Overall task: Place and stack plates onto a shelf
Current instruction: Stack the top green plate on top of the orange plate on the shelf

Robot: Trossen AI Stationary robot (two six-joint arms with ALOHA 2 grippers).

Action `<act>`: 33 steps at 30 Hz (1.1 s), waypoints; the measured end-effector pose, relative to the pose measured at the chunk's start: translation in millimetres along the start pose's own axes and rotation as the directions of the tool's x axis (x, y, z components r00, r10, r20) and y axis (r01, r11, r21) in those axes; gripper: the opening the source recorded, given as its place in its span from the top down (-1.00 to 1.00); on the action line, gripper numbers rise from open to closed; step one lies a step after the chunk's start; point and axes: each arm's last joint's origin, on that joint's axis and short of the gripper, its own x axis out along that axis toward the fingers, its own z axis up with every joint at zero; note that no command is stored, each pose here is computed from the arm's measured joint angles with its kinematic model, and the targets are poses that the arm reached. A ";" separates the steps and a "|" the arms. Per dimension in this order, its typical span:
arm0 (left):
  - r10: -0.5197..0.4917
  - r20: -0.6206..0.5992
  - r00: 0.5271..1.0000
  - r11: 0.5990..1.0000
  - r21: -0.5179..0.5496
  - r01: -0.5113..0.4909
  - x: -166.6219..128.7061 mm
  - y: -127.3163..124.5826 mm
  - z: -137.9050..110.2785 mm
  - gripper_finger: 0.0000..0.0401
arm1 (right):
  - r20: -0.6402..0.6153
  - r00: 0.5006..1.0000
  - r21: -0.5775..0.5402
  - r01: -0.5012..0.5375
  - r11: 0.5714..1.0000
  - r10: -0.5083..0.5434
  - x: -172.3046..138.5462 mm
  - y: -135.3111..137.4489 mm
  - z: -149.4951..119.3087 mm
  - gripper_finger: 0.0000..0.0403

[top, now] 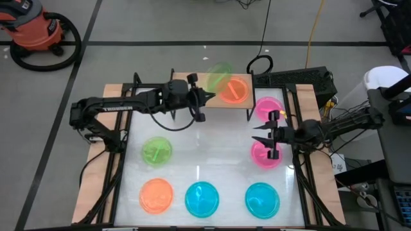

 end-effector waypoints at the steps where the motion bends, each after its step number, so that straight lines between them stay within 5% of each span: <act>1: -0.001 0.008 1.000 1.000 0.003 0.001 2.7 1.2 -0.9 1.00 | 0.008 1.000 -0.006 -0.001 1.000 0.001 -1.1 -0.1 1.4 0.32; 16: -0.106 0.053 0.993 0.940 0.331 0.082 77.5 -22.7 -40.4 1.00 | 0.038 0.999 -0.071 0.000 0.997 0.002 -6.0 -0.5 7.1 0.32; 33: -0.160 -0.042 0.986 0.939 0.302 0.165 98.3 -4.4 -80.4 0.83 | 0.030 0.999 -0.136 0.041 0.990 -0.037 -6.0 -1.8 7.1 0.32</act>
